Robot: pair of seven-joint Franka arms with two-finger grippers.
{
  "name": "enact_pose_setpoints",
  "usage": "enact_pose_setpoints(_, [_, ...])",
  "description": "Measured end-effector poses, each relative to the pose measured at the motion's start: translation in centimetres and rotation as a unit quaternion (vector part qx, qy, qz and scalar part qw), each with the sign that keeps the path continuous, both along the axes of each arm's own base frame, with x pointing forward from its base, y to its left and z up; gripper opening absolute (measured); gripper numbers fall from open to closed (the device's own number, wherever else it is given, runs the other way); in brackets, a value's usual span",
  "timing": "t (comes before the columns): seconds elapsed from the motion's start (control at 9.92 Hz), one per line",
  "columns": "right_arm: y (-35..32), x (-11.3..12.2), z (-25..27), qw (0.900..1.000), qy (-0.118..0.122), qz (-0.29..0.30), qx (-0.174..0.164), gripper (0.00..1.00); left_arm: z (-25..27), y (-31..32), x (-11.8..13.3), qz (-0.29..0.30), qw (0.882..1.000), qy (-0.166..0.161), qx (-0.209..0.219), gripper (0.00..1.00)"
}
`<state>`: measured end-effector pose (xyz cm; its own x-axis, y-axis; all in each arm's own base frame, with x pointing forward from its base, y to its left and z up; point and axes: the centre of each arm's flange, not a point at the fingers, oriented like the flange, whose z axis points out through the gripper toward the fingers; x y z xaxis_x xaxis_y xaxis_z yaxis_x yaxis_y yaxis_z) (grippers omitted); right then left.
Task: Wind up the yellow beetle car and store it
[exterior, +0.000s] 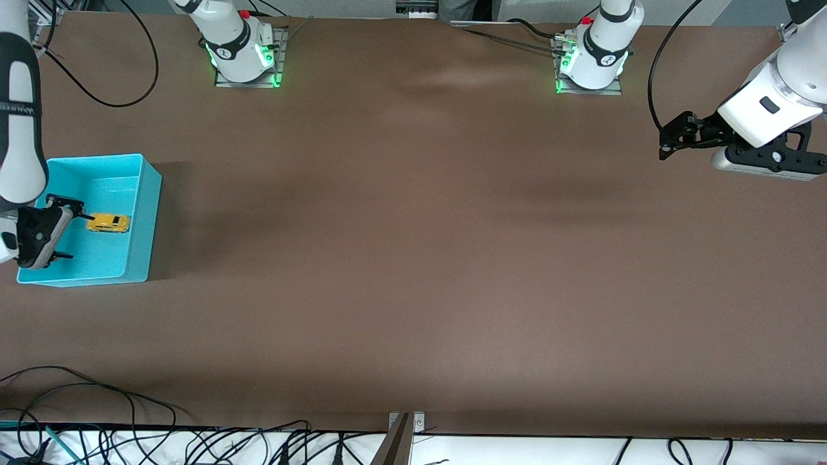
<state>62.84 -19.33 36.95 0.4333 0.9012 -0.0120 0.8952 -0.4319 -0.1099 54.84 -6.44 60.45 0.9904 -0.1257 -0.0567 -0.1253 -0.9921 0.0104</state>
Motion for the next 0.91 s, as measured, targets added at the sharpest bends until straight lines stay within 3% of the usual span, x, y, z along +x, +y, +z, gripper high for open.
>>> enact_pose_setpoints(0.2, [3.5, -0.1, 5.2, 0.998, -0.017, -0.062, 0.001, 1.0, 0.0, 0.0, 0.0, 0.0, 1.0, 0.0, 0.0, 1.0])
enact_pose_setpoints(0.4, [7.4, -0.5, 9.5, 0.99, -0.028, -0.14, 0.001, 1.0, 0.0, 0.0, 0.0, 0.0, 1.0, 0.0, 0.0, 1.0])
enact_pose_setpoints(0.71, [13.3, -1.0, 13.4, 0.964, -0.02, -0.264, -0.005, 1.0, 0.0, 0.0, 0.0, 0.0, 1.0, 0.0, 0.0, 1.0])
enact_pose_setpoints(0.91, [15.4, -1.0, 15.8, 0.937, -0.011, -0.348, -0.021, 1.0, 0.0, 0.0, 0.0, 0.0, 1.0, 0.0, 0.0, 1.0])
